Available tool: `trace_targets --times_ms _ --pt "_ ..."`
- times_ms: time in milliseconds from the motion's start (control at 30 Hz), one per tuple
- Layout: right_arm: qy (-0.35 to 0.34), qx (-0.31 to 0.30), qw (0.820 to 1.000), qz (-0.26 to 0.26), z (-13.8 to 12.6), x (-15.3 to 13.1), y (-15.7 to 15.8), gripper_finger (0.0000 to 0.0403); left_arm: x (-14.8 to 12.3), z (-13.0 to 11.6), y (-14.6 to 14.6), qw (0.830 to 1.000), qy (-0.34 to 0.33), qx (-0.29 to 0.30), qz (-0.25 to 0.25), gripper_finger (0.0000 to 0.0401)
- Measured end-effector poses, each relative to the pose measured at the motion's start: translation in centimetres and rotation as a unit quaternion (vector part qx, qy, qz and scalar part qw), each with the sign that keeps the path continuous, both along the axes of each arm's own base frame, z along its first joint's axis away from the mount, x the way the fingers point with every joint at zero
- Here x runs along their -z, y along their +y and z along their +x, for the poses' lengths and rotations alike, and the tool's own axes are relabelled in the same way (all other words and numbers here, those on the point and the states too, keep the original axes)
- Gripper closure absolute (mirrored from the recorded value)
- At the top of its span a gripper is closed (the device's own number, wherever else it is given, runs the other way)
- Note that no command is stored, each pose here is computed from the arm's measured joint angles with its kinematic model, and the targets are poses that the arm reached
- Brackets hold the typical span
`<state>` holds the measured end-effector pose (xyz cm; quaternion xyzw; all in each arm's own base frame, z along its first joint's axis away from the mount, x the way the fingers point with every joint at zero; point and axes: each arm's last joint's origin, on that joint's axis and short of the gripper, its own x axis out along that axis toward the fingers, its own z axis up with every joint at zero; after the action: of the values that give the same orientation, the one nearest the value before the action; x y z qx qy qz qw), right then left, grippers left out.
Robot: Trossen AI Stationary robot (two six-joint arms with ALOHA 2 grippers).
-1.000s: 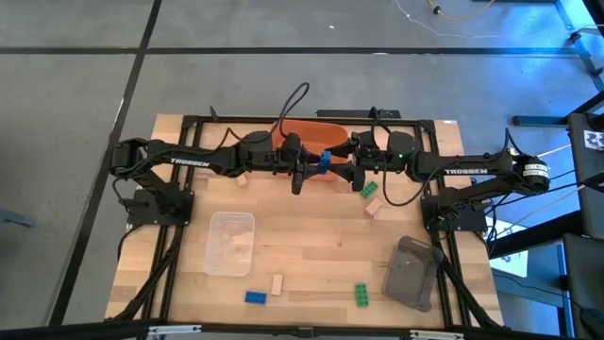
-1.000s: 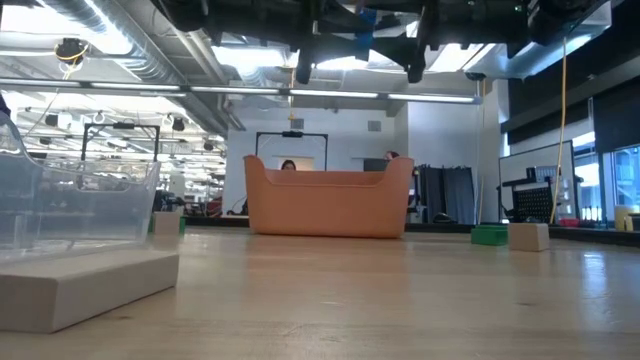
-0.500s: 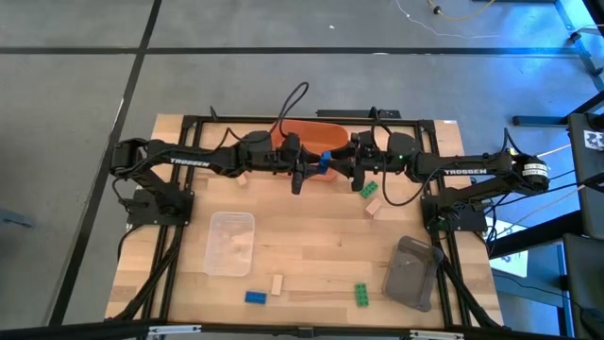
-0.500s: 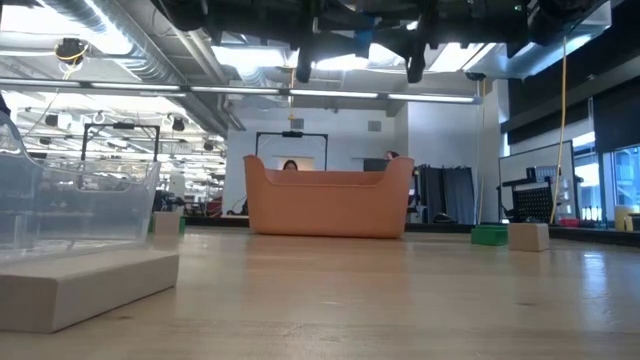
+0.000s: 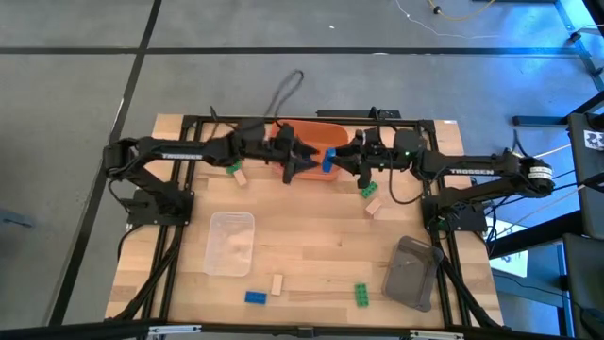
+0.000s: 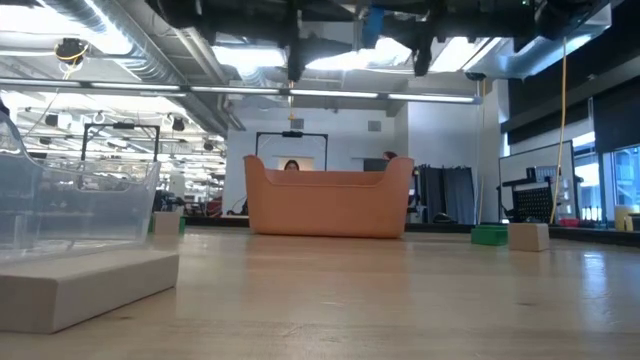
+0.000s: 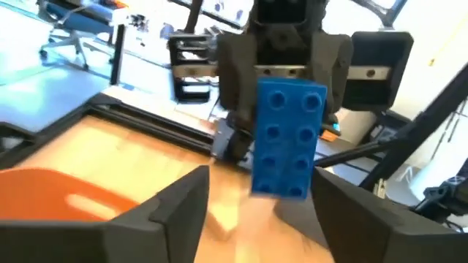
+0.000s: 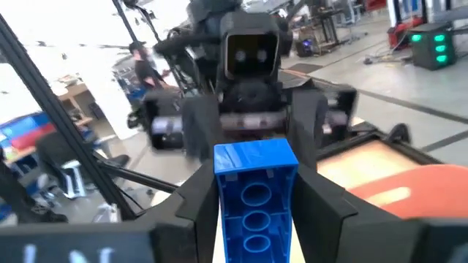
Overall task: Sort & place blocks by color
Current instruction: Put the top blue game piece into the orange bin
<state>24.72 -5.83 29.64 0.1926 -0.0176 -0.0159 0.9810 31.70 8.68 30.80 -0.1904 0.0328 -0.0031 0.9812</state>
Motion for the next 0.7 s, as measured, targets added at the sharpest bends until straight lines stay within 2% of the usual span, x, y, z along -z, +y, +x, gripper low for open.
trace_targets --times_ms 100,200,400,533,700 --pt "0.020 0.020 1.000 -0.012 -1.5 -0.5 -0.5 0.0268 -0.9 -2.3 1.1 0.999 0.037 -0.023 -0.002 0.0158" --pt "0.023 0.036 0.999 -0.024 -3.3 -1.4 -0.8 0.0268 -2.6 -5.1 1.8 0.997 0.049 -0.049 0.017 0.0158" --pt "0.011 0.051 0.998 -0.029 -5.8 -2.8 -0.5 0.0268 -5.8 -10.2 1.1 0.992 0.003 -0.107 0.069 0.0158" --pt "0.001 0.051 0.998 -0.032 -6.3 -3.2 -0.3 0.0268 -5.6 -12.5 -0.1 0.986 -0.033 -0.143 0.078 0.0158" --pt "0.003 0.053 0.998 -0.032 -6.2 -3.1 -0.4 0.0268 -4.5 -13.6 -1.1 0.982 -0.049 -0.169 0.073 0.0157"
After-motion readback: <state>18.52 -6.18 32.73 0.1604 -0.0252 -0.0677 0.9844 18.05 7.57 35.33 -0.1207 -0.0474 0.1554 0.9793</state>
